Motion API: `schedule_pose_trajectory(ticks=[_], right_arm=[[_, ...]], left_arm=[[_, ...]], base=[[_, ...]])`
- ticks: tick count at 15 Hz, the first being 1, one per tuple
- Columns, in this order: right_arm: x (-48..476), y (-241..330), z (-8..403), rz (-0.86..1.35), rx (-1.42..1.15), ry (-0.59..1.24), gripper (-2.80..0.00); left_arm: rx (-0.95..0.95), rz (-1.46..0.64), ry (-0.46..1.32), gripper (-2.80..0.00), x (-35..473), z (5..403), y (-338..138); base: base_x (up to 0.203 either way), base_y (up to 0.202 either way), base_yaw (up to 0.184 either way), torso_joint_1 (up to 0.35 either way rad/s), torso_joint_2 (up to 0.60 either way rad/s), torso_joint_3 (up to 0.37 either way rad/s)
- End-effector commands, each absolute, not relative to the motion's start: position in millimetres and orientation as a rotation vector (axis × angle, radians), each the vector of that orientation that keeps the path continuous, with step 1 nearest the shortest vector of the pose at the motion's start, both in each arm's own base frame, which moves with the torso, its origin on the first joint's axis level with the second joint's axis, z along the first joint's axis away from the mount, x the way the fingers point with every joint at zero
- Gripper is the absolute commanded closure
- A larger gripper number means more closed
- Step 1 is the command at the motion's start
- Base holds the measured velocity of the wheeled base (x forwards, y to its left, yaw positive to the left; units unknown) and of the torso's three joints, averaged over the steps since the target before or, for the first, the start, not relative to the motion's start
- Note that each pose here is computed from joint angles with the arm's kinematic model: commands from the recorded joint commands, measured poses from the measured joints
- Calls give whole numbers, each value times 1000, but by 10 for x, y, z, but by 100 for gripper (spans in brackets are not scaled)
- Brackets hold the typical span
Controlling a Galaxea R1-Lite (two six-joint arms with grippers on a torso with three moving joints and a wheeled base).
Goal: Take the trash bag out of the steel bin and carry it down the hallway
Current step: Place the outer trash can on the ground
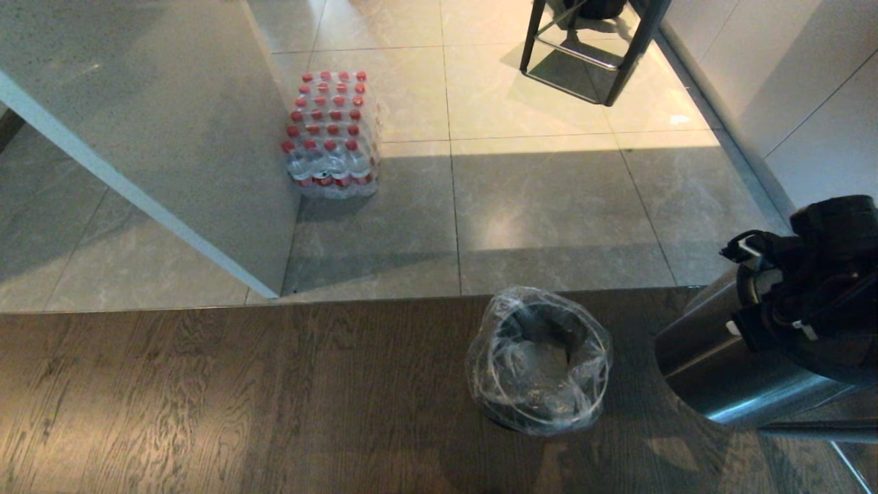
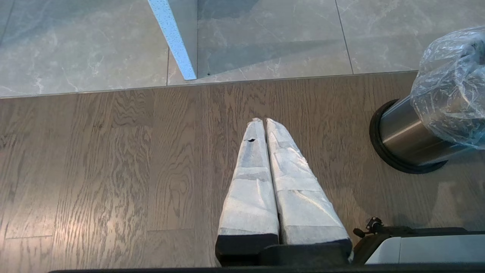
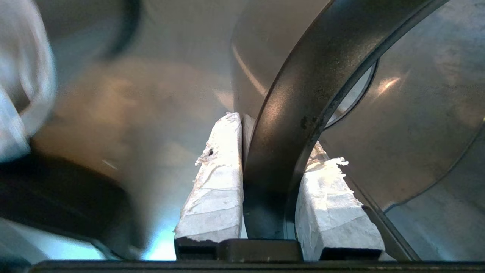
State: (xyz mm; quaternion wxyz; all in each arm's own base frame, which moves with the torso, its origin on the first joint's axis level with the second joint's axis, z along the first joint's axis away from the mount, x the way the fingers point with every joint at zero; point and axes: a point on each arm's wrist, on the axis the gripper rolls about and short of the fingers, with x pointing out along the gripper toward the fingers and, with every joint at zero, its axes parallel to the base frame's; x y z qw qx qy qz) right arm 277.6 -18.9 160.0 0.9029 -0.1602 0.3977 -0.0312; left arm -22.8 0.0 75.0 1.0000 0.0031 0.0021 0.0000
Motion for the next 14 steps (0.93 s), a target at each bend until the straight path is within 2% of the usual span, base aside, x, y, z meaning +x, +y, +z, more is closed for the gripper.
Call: schedule_pose_trajectory(ticks=[1, 8, 14], right_arm=[[3129, -212, 1169, -36, -235, 862, 0], [3900, -401, 481, 9, -110, 738, 0], [4009, -475, 572, -28, -132, 665, 0]], left_arm=[[6, 0, 5, 0, -228, 750, 0], [6, 0, 5, 0, -228, 750, 0], [6, 0, 5, 0, -228, 750, 0]], base=[[0, 0, 0, 0, 0, 0], [0, 0, 0, 0, 0, 0], [0, 0, 0, 0, 0, 0]])
